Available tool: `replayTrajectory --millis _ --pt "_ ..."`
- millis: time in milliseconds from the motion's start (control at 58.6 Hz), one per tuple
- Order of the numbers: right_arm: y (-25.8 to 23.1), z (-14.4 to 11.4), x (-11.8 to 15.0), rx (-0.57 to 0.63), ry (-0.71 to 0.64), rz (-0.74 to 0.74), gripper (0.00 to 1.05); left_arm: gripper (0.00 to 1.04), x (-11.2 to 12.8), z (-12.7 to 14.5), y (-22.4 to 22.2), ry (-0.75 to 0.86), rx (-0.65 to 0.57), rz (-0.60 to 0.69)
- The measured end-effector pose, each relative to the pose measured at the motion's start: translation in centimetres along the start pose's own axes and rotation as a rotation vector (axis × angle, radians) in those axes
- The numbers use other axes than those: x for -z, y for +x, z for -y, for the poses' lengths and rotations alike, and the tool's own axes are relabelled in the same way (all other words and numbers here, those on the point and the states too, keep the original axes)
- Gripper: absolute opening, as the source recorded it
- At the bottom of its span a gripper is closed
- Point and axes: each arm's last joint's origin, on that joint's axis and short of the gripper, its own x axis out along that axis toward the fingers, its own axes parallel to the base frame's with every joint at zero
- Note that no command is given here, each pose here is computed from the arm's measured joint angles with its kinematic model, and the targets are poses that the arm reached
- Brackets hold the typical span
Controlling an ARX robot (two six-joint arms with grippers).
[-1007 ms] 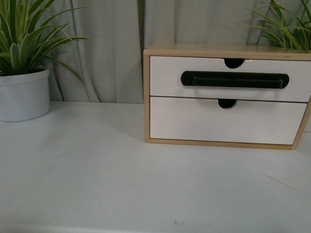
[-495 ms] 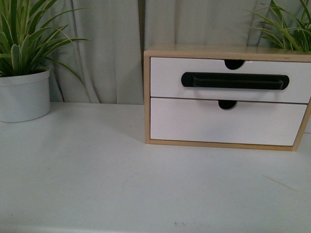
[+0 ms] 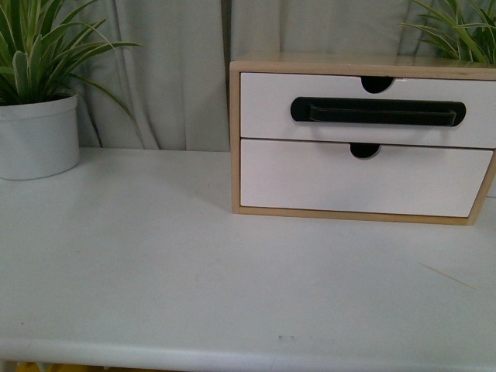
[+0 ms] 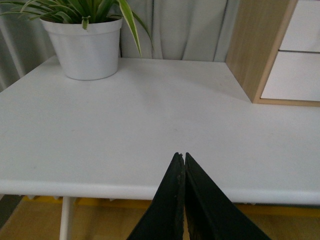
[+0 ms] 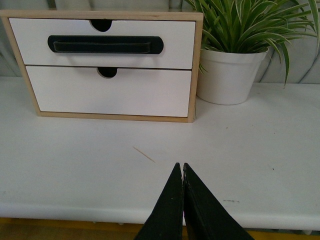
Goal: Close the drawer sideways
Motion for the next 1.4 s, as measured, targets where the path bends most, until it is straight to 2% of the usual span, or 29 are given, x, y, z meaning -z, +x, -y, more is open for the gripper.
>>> replayTrajectory --millis 137,205,410,649,683,717,785,1400 --pt "0.00 0.00 0.00 0.000 0.000 0.000 0.01 0.04 -0.06 0.00 -0.57 0.000 0.001 0.023" --pt "0.00 0.00 0.00 0.000 0.000 0.000 0.06 0.15 -0.04 0.00 -0.57 0.000 0.001 0.020" --pt "0.00 0.00 0.00 0.000 0.000 0.000 0.47 0.57 -0.05 0.00 -0.58 0.000 0.001 0.021" --pt "0.00 0.00 0.00 0.000 0.000 0.000 0.88 0.98 -0.05 0.00 -0.58 0.000 0.001 0.021" --pt "0.00 0.00 0.00 0.000 0.000 0.000 0.95 1.01 -0.05 0.00 -0.58 0.001 0.001 0.021" --pt "0.00 0.00 0.00 0.000 0.002 0.000 0.98 0.99 -0.05 0.00 -0.58 0.001 0.001 0.021" --pt "0.00 0.00 0.01 0.000 0.003 0.000 0.95 0.99 -0.05 0.00 -0.58 0.001 0.001 0.021" --pt "0.00 0.00 0.00 0.000 0.003 0.000 0.96 0.99 -0.05 0.00 -0.58 0.001 0.001 0.021"
